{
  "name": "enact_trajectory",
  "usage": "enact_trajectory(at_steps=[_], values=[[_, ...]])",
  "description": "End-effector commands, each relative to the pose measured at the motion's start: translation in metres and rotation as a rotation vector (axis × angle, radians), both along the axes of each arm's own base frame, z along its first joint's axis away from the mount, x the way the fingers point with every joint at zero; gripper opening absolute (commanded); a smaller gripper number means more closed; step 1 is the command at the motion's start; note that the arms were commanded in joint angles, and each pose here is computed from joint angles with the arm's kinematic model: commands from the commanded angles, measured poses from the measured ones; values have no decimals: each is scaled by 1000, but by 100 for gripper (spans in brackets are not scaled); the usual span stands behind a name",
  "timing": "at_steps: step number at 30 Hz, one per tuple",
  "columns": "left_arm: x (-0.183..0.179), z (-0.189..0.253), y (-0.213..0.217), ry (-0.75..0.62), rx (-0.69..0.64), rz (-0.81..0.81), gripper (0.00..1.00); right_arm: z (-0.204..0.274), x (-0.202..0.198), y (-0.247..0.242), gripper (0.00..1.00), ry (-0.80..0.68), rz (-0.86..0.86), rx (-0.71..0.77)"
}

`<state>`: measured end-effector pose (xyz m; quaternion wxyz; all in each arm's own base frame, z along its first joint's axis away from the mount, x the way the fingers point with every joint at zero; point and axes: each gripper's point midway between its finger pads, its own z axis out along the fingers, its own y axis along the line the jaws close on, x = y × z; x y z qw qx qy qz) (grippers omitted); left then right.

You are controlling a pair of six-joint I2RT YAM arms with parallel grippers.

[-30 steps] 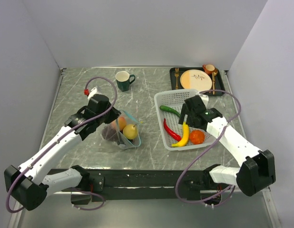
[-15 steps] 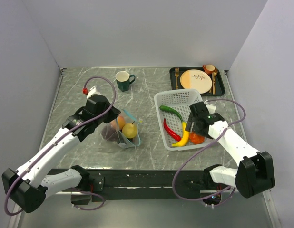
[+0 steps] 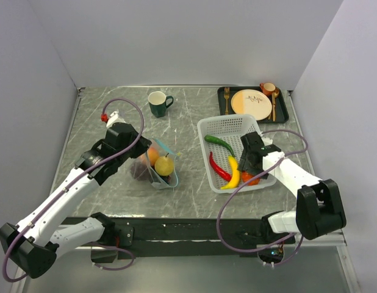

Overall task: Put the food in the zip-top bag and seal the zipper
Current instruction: Pick up the fake fruit from the bin.

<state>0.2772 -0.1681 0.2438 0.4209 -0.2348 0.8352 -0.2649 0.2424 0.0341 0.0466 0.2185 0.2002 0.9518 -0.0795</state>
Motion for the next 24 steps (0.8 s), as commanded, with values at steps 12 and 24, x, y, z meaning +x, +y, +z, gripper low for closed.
enact_trajectory(at_steps=[12,24], values=[[6,17,-2,-47,-20,9,3,80,39,23,41,-282,88,133],[9,13,-15,-34,-27,-51,3,166,50,143,33,-464,455,558]])
